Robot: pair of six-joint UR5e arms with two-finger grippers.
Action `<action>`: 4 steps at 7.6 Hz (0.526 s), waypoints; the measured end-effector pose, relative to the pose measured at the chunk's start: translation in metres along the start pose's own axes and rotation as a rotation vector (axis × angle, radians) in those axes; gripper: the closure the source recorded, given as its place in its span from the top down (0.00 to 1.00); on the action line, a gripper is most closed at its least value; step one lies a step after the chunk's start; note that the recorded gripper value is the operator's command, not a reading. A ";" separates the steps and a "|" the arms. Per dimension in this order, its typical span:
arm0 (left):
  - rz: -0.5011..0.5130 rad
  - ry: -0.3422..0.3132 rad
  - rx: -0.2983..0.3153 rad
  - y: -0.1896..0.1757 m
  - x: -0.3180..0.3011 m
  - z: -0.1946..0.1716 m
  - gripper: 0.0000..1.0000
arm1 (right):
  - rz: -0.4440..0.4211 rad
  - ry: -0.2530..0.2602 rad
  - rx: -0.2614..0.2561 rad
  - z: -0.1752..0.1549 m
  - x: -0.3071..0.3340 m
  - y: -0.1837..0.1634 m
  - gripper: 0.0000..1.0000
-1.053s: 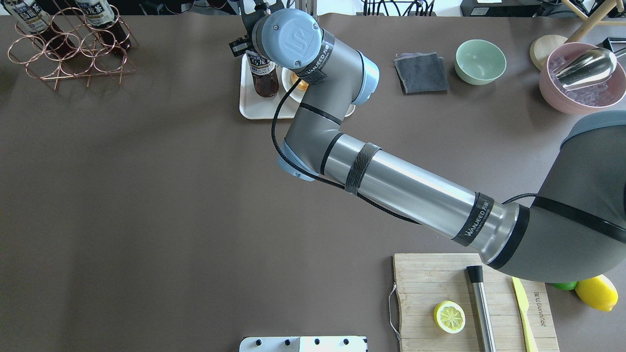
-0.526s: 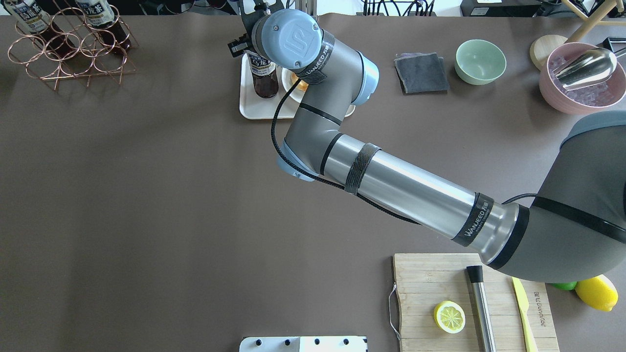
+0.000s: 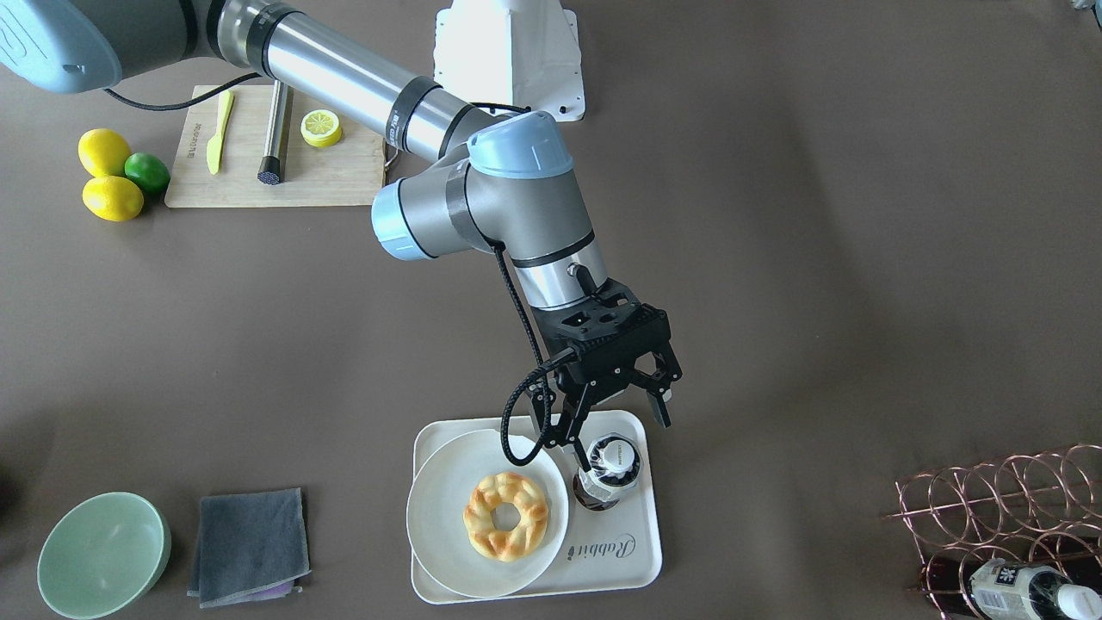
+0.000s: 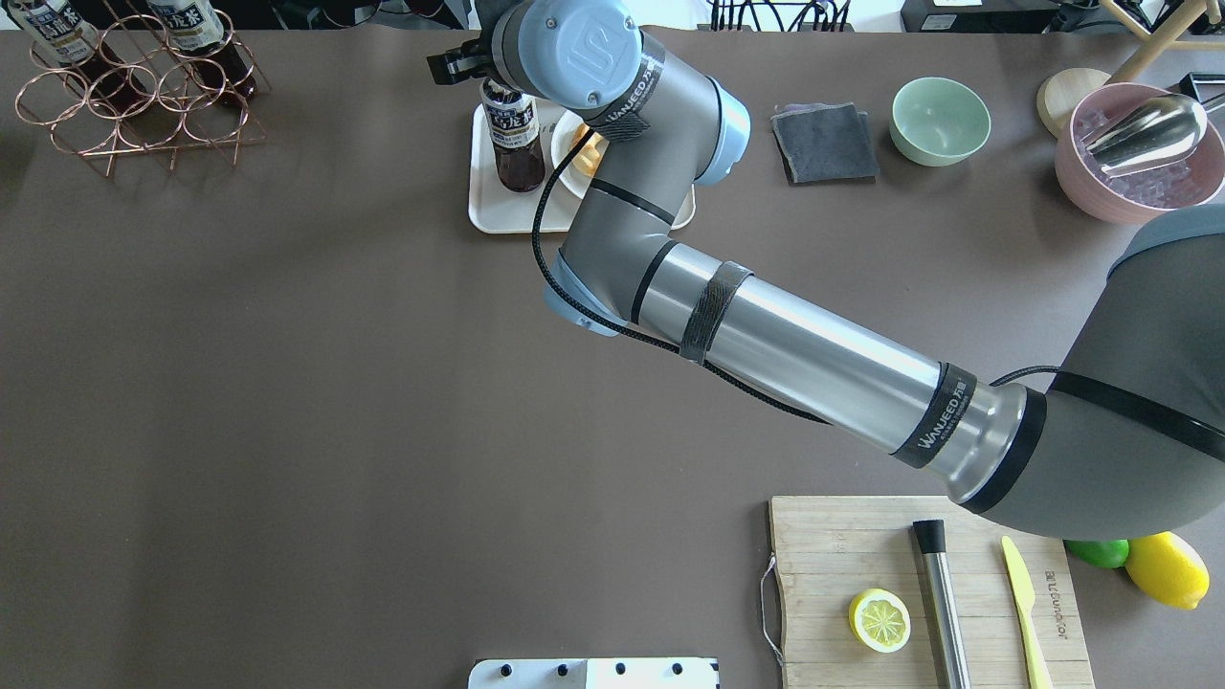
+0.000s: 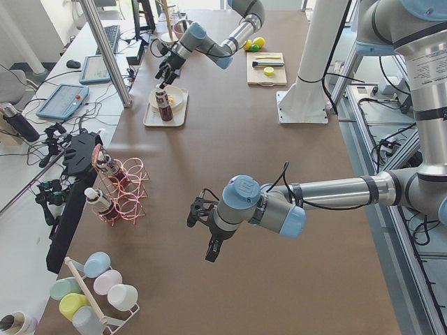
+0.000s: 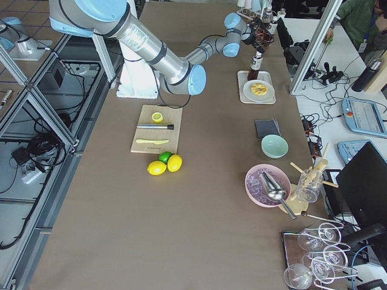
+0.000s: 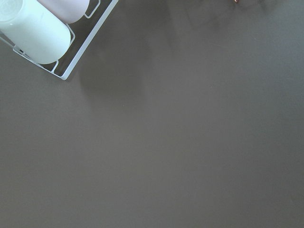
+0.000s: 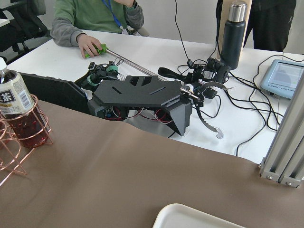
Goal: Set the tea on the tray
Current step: 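Carry the bottle to the white tray beside the plate and lower it, then open the right gripper and withdraw the right arm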
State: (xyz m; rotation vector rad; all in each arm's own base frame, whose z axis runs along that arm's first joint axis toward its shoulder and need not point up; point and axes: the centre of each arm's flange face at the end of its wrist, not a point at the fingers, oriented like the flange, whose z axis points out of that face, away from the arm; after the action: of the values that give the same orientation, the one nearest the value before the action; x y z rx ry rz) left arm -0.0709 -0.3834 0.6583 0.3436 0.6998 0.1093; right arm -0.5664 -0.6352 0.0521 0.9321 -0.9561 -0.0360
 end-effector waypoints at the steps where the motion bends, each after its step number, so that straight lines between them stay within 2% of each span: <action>1: -0.008 0.020 0.007 0.001 0.001 -0.005 1.00 | 0.021 -0.029 -0.018 -0.011 0.009 -0.015 1.00; 3: -0.017 0.034 0.015 0.003 0.002 -0.012 1.00 | 0.065 -0.060 -0.100 -0.053 0.063 -0.039 1.00; 4: -0.020 0.042 0.015 0.004 0.003 -0.012 1.00 | 0.102 -0.063 -0.174 -0.081 0.101 -0.046 1.00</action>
State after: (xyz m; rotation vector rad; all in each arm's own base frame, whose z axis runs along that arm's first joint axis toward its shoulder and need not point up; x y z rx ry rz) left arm -0.0768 -0.3760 0.6494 0.3493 0.7460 0.0923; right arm -0.4314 -0.6515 0.0698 0.7251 -1.0406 -0.0618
